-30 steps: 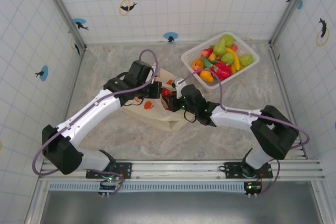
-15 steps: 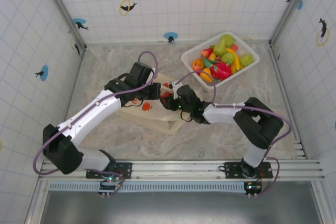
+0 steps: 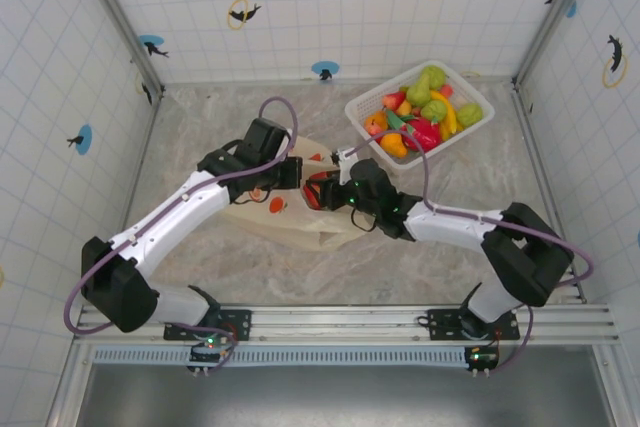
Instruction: Place the fake fruits into the plastic bag and tie a complex knot
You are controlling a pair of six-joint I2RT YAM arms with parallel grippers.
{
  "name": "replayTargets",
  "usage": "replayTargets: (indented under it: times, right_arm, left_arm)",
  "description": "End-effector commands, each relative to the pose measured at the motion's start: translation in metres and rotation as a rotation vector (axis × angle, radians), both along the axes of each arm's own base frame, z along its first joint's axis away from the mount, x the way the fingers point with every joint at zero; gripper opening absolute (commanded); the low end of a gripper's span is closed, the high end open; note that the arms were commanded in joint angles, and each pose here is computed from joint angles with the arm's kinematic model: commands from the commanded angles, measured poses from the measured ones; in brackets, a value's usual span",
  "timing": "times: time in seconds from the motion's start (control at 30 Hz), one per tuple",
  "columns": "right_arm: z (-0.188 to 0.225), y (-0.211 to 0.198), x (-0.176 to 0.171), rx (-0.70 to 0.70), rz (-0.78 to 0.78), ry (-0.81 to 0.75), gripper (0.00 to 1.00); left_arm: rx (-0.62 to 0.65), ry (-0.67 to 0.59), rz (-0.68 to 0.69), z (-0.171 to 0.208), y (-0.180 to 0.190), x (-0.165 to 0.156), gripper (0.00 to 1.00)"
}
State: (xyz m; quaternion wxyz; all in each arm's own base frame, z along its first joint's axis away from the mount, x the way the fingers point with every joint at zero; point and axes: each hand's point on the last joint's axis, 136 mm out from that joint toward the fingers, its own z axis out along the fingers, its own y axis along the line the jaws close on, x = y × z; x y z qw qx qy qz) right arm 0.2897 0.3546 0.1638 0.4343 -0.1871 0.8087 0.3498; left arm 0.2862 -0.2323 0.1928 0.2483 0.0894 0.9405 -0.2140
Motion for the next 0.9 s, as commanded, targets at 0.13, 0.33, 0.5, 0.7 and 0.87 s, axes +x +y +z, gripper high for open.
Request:
replayTargets:
  times: [0.13,0.33,0.5,0.7,0.87]
  right_arm:
    - [0.030,-0.009,-0.023,0.038,0.048,0.018,0.66]
    - [0.067,-0.004,-0.050,0.130,0.170,0.046,0.65]
    - [0.098,-0.001,-0.080,0.206,0.314,0.072,0.66]
    - [0.132,-0.009,-0.097,0.260,0.391,0.062,0.66]
    - [0.150,-0.053,-0.071,0.197,0.191,-0.022,0.68]
  left_arm:
    - [-0.005,0.004,-0.008,-0.004,0.004,-0.004,0.00]
    - [-0.025,0.004,-0.014,-0.003,0.000,-0.002,0.00]
    - [-0.052,-0.002,-0.031,0.002,-0.006,-0.001,0.00]
    - [-0.088,-0.019,-0.040,0.013,-0.010,-0.002,0.00]
    - [-0.114,-0.045,-0.058,0.029,-0.012,-0.004,0.00]
